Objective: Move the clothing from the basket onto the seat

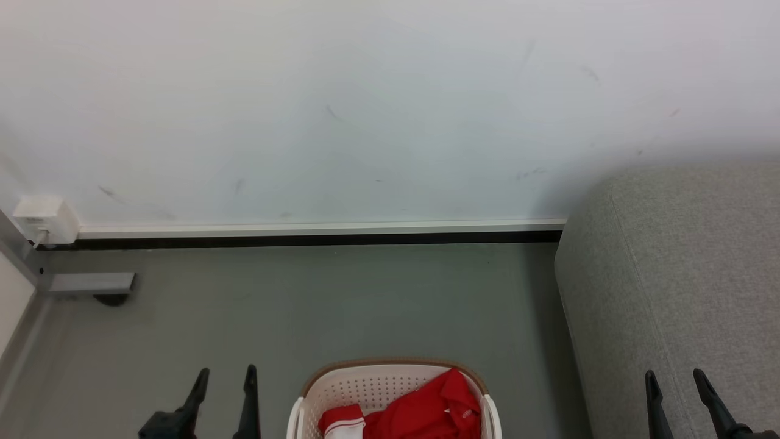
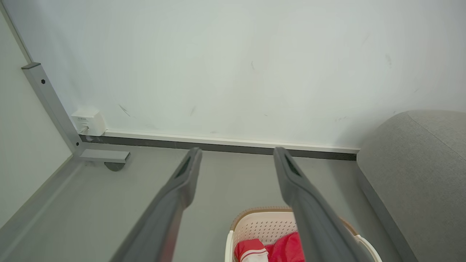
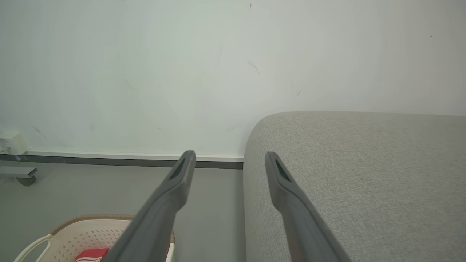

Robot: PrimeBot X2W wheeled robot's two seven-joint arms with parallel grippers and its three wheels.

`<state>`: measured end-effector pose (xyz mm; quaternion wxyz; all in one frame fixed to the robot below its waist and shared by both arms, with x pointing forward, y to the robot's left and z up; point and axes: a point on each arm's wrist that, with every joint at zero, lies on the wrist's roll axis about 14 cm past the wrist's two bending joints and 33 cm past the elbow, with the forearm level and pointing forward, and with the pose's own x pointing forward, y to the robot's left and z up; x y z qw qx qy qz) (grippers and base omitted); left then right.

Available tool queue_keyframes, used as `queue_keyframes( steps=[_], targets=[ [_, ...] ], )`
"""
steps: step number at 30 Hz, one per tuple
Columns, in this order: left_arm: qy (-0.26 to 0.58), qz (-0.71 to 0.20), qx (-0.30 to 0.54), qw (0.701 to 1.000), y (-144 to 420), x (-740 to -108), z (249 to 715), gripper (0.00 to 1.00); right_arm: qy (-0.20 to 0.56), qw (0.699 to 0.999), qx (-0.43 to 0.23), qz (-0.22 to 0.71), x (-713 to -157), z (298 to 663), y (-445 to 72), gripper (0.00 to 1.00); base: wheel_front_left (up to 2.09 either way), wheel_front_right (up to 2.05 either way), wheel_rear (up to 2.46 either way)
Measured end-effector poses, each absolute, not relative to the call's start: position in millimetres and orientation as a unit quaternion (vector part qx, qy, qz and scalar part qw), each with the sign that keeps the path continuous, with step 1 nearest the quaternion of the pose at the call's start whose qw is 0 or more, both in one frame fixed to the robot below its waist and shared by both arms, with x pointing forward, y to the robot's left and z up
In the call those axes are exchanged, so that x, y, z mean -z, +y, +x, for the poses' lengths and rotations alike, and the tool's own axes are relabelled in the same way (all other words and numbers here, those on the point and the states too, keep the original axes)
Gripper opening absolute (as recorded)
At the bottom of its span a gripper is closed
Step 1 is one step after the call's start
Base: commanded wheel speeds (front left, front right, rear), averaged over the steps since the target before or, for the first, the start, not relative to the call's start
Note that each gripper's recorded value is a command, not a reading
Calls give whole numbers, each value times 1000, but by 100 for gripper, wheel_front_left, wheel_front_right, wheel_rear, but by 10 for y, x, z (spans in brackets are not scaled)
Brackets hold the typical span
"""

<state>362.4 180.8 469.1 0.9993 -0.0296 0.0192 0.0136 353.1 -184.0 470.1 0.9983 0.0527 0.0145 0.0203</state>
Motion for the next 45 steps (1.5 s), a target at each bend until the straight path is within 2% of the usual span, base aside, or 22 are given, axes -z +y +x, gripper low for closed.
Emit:
queue_keyframes(
  steps=[12, 23, 36, 45],
  targets=[
    [32, -27, 3, 999, 1724, -4605, 3768, 100, 22, 998, -19, 54, -4648, 3647, -1847, 100, 0, 0, 0],
    [80, -19, 100, 992, 1198, -4275, 4046, 100, 20, 998, -24, 58, -4622, 3982, -1805, 100, 0, 0, 0],
    [201, 28, 245, 948, 468, -3446, 4371, 100, 22, 997, -28, 62, -4480, 4395, -1789, 100, 0, 0, 0],
    [270, 53, 299, 914, 185, -2821, 4634, 100, 29, 998, -29, 51, -4241, 4715, -1815, 100, 0, 0, 0]
  ],
)
